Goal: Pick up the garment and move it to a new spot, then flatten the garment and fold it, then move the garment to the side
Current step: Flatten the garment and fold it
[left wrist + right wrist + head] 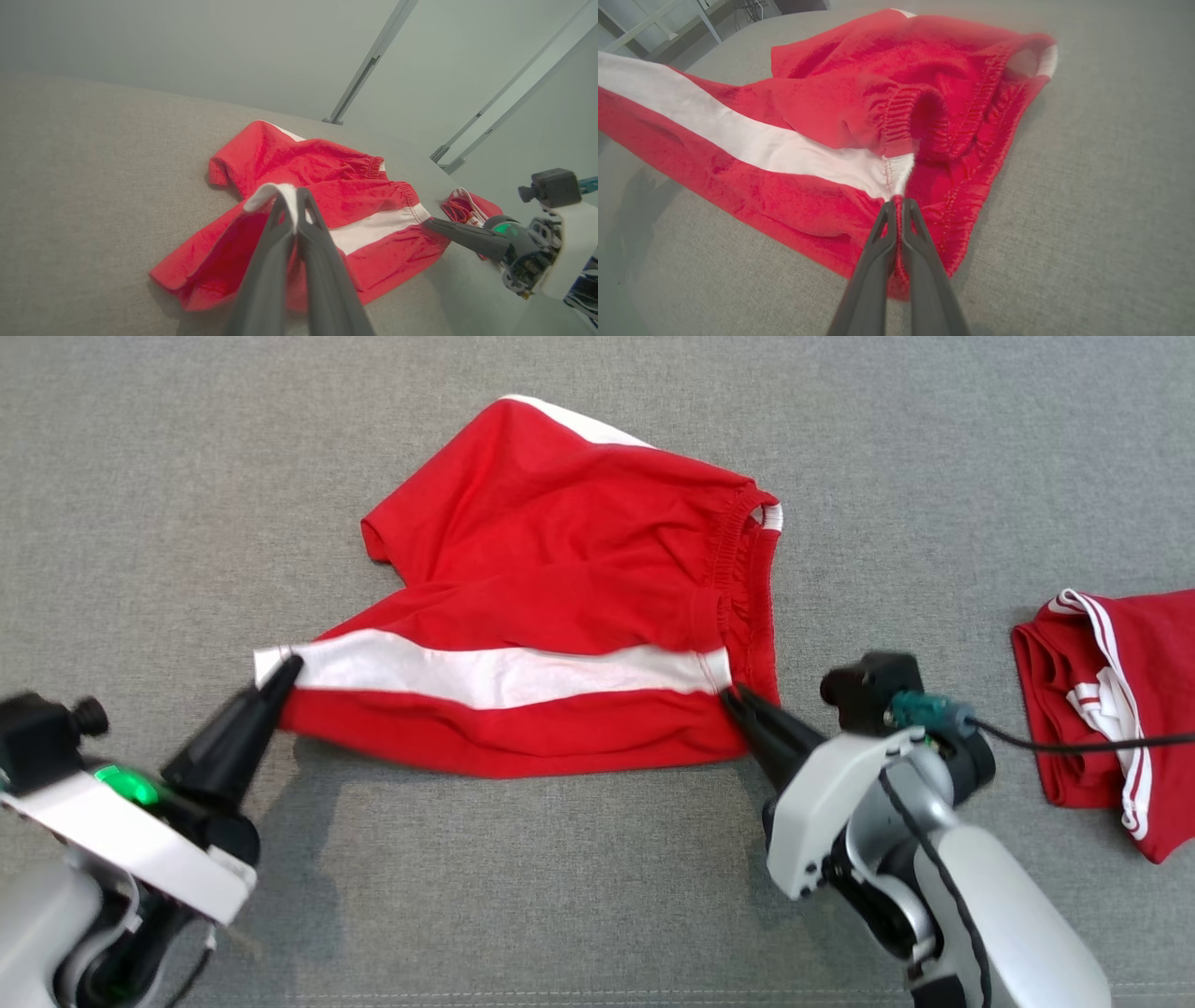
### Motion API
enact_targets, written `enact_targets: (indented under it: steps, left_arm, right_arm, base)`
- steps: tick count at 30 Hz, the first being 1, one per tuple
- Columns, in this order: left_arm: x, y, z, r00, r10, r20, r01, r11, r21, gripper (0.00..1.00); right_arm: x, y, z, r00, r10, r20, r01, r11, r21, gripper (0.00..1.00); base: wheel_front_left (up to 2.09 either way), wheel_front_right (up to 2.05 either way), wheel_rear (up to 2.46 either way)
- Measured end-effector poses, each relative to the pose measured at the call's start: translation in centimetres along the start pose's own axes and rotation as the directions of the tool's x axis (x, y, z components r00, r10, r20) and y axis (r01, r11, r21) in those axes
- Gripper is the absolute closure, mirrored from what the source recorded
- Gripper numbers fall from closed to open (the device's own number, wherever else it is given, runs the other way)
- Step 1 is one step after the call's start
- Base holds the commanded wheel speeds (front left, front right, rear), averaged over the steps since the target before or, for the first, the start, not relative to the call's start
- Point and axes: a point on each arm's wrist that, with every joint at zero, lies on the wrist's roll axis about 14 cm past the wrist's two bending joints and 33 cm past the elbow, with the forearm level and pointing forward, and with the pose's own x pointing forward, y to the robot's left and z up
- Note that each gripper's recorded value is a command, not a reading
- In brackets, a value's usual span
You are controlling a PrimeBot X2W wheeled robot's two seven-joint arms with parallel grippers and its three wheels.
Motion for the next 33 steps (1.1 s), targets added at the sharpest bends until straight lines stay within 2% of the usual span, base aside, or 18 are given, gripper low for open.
enact_targets:
  steps: [3, 7, 8, 9, 10, 11, 20, 33]
  left_arm:
    - [-1.0, -0.2, -1.8, 1.0, 0.018, -0.018, -0.019, 1.0, -0.019, 1.0]
    - [-2.0, -0.5, -3.1, 0.999, 0.029, -0.03, -0.03, 0.999, -0.023, 1.0]
    - [-2.2, -0.6, -3.4, 0.999, 0.031, -0.033, -0.032, 0.999, -0.023, 1.0]
    - [-2.4, -0.7, -3.6, 0.999, 0.031, -0.035, -0.032, 0.999, -0.023, 1.0]
    - [-2.5, -0.8, -3.8, 0.999, 0.032, -0.037, -0.033, 0.999, -0.022, 1.0]
    - [-2.6, -0.8, -4.0, 0.999, 0.033, -0.04, -0.034, 0.999, -0.02, 1.0]
    - [-2.1, -1.4, -3.2, 0.999, 0.034, 0.014, -0.034, 0.998, -0.045, 1.0]
    - [-3.2, -0.5, -3.7, 0.997, 0.073, 0.011, -0.072, 0.995, -0.062, 1.0]
  right_arm:
    - [-0.9, 0.3, -2.4, 0.998, -0.003, -0.06, 0.005, 0.999, 0.032, 1.0]
    - [-2.0, 0.6, -3.4, 0.997, -0.01, -0.079, 0.015, 0.997, 0.074, 1.0]
    - [-2.3, 0.6, -3.7, 0.996, -0.012, -0.084, 0.019, 0.996, 0.086, 0.81]
    - [-2.6, 0.7, -4.1, 0.996, -0.013, -0.091, 0.022, 0.995, 0.096, 0.58]
    - [-2.9, 0.7, -4.4, 0.995, -0.015, -0.094, 0.025, 0.994, 0.107, 0.05]
    - [-3.2, 0.8, -4.5, 0.996, -0.016, -0.091, 0.027, 0.993, 0.118, 0.0]
    - [-4.1, 0.6, -1.9, 0.999, -0.035, 0.011, 0.033, 0.994, 0.106, 0.0]
    - [-2.8, 0.8, -3.2, 0.998, -0.017, -0.052, 0.022, 0.996, 0.086, 0.0]
  base:
    - [0.0, 0.0, 0.0]
    - [0.0, 0.0, 0.0]
    - [0.0, 0.0, 0.0]
    - [0.0, 0.0, 0.0]
    - [0.0, 0.0, 0.0]
    - [0.0, 0.0, 0.0]
    - [0.0, 0.0, 0.0]
    - [0.0, 0.0, 0.0]
